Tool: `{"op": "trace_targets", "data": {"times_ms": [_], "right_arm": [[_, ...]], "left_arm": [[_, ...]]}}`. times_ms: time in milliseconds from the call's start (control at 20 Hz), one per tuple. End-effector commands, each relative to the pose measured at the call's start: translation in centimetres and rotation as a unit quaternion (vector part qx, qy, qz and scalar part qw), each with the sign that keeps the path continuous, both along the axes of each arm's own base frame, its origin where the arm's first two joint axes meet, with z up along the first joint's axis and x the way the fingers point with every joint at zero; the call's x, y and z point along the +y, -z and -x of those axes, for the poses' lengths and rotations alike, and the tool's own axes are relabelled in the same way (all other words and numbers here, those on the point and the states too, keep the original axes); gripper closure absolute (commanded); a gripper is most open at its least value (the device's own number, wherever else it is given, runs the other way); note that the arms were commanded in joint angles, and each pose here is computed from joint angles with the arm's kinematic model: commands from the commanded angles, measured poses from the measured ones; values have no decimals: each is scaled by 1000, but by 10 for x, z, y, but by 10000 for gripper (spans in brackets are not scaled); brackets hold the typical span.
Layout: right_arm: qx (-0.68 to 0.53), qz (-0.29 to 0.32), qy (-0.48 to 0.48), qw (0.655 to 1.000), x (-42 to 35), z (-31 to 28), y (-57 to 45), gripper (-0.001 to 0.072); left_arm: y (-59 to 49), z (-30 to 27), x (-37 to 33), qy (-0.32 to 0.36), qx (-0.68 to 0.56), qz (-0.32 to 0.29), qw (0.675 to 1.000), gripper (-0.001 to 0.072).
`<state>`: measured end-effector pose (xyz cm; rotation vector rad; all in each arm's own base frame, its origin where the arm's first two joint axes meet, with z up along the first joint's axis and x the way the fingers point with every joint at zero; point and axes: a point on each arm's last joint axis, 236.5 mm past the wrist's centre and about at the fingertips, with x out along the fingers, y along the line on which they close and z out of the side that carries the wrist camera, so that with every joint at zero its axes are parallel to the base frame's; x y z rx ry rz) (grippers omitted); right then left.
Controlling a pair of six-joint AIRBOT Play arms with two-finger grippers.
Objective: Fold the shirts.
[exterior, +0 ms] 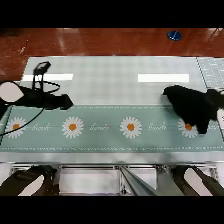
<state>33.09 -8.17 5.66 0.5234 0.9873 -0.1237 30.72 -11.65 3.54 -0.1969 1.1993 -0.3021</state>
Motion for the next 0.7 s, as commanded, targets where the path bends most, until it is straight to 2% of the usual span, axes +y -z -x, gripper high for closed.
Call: {"op": "trace_targets", "data": {"times_ms": [0, 150, 350, 500, 650], "right_arm": [[-173, 37, -63, 982, 42, -27, -151, 682], [-291, 75, -120, 946, 87, -19, -269, 682], [-397, 94, -190, 893, 146, 13, -364, 682], [-386, 80, -257, 882, 185, 34, -361, 682], [-304, 47, -347, 886, 231, 49, -309, 682]], "left_arm": [[-17, 6, 36, -47, 2, -7, 999, 198], [-13, 33, 27, -40, -7, 10, 999, 198], [-22, 38, 27, -52, -52, 19, 997, 198], [-30, 39, 19, -77, -50, 53, 994, 198], [-31, 39, 20, -78, -53, 52, 994, 198]]}}
